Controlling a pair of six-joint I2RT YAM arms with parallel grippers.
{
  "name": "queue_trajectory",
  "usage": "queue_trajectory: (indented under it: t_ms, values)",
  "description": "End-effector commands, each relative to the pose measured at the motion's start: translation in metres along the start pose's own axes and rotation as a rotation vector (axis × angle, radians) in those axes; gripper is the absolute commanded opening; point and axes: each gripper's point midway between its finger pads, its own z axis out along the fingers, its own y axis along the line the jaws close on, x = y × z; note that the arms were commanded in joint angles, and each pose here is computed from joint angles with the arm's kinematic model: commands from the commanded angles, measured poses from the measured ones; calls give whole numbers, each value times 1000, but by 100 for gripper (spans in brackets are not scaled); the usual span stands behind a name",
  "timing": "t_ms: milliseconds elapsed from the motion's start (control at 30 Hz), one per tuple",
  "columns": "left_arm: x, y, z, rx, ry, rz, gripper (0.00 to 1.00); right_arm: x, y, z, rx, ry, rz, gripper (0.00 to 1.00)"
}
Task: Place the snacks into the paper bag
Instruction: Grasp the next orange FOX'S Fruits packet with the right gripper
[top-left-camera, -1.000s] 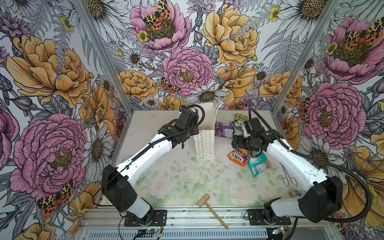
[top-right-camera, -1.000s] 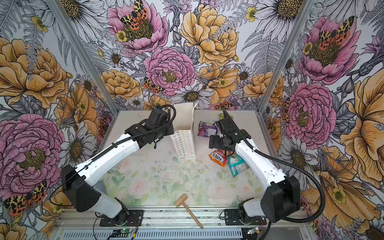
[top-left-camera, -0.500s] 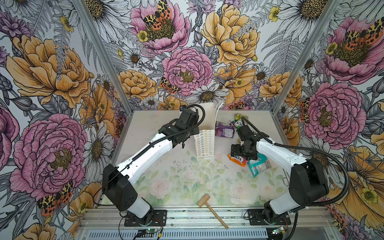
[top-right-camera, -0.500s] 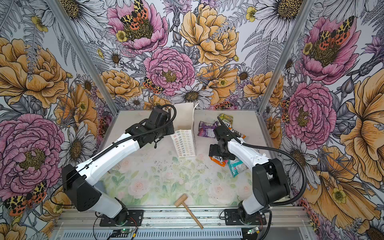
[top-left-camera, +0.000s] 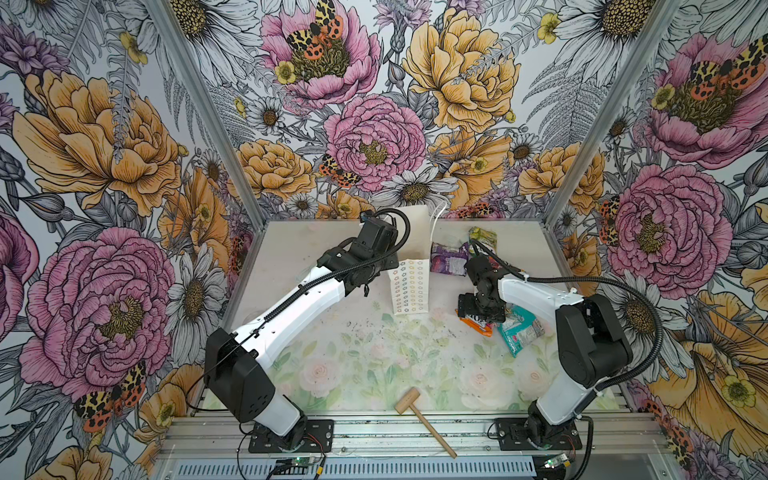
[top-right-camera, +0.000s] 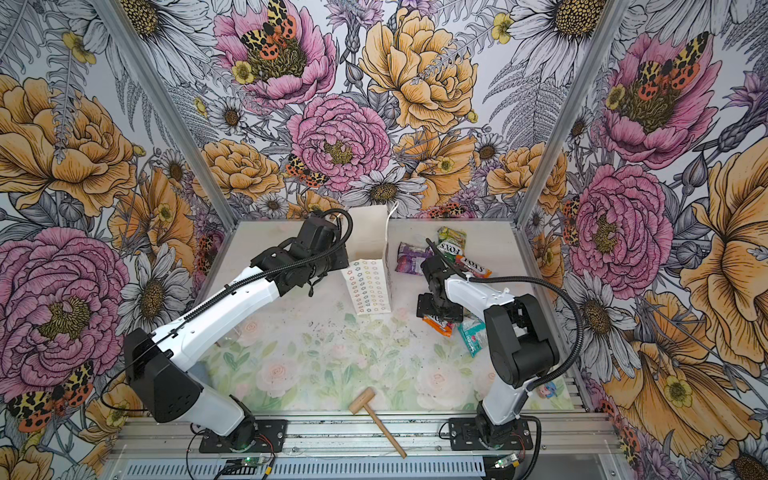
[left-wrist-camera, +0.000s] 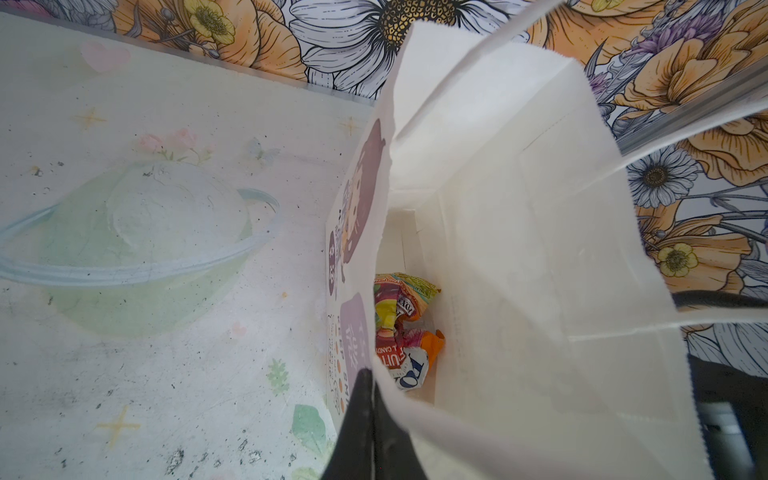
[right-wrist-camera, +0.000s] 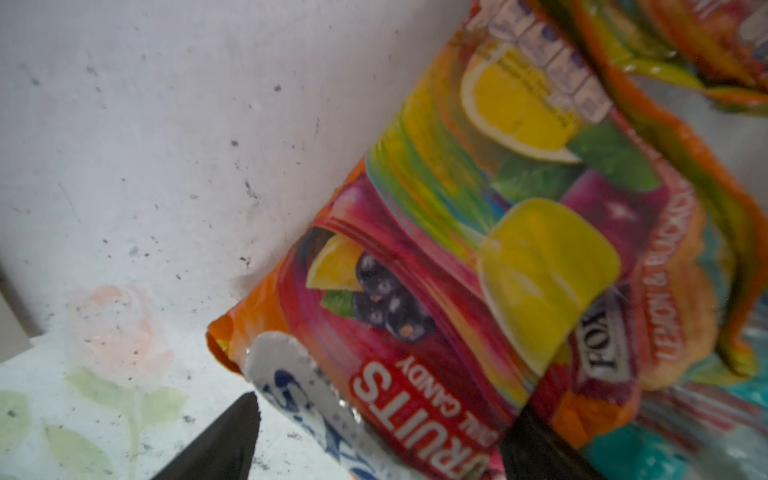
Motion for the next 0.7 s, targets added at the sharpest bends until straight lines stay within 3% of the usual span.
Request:
queue_trajectory:
  t_ms: [0,200,533,667]
  values:
    - [-8,-9,-3,30,-19,0,0,-3,-3,11,10,-4,5,84]
    - [-8,-9,-2,27,-19,0,0,-1,-2,21,12,19,-2,66]
    - [-6,-9,-2,26,-15,1,0,-2,7,21,-41,19,-17,5]
    - [-6,-9,-2,27,-13,0,0,-7,16,8,-97,-9,-39,0]
